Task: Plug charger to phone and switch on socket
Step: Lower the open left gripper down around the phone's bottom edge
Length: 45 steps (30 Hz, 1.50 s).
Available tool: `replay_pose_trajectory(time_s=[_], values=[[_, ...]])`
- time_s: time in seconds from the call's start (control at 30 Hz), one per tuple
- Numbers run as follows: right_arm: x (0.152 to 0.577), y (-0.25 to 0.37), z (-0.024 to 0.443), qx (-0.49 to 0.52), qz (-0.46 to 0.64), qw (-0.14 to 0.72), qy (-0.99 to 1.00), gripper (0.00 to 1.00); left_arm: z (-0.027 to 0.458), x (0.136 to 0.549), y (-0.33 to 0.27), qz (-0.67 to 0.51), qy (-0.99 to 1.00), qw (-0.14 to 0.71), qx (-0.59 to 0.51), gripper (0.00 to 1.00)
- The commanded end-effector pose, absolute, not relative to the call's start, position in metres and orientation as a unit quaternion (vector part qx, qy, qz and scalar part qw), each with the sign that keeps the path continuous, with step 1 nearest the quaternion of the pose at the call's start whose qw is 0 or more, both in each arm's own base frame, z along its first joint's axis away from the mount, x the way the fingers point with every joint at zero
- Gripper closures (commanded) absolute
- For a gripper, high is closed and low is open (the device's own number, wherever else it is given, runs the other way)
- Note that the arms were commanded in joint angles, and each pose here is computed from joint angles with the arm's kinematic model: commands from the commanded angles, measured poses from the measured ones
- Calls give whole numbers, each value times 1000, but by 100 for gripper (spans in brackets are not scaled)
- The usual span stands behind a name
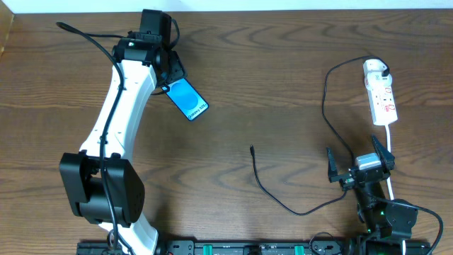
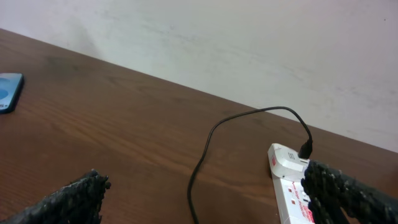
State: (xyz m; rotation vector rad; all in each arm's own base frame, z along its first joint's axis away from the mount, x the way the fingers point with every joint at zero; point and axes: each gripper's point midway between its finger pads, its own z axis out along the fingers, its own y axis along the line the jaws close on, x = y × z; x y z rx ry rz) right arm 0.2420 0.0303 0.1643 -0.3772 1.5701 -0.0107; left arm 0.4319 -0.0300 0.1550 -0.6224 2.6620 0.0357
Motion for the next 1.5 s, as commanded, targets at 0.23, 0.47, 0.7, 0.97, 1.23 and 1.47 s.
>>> replay_pose_trajectory(time_s=[0.23,0.47,0.7,0.97,1.23,1.47], values=[[242,31,163,-174,-7,690,702,1,160,446,-40,0,952,219,-213,25],[242,31,163,-174,-7,690,702,1,135,451,-51,1,954,195,-227,25],[242,31,163,-174,-7,690,702,1,115,452,-46,12,939,181,-291,25],[242,31,163,-174,-7,690,702,1,93,452,-47,20,943,159,-292,25],[242,31,163,-174,-7,690,702,1,91,455,-47,15,936,162,-312,25],[242,31,163,-174,-7,690,702,1,79,452,-47,15,934,158,-320,25]])
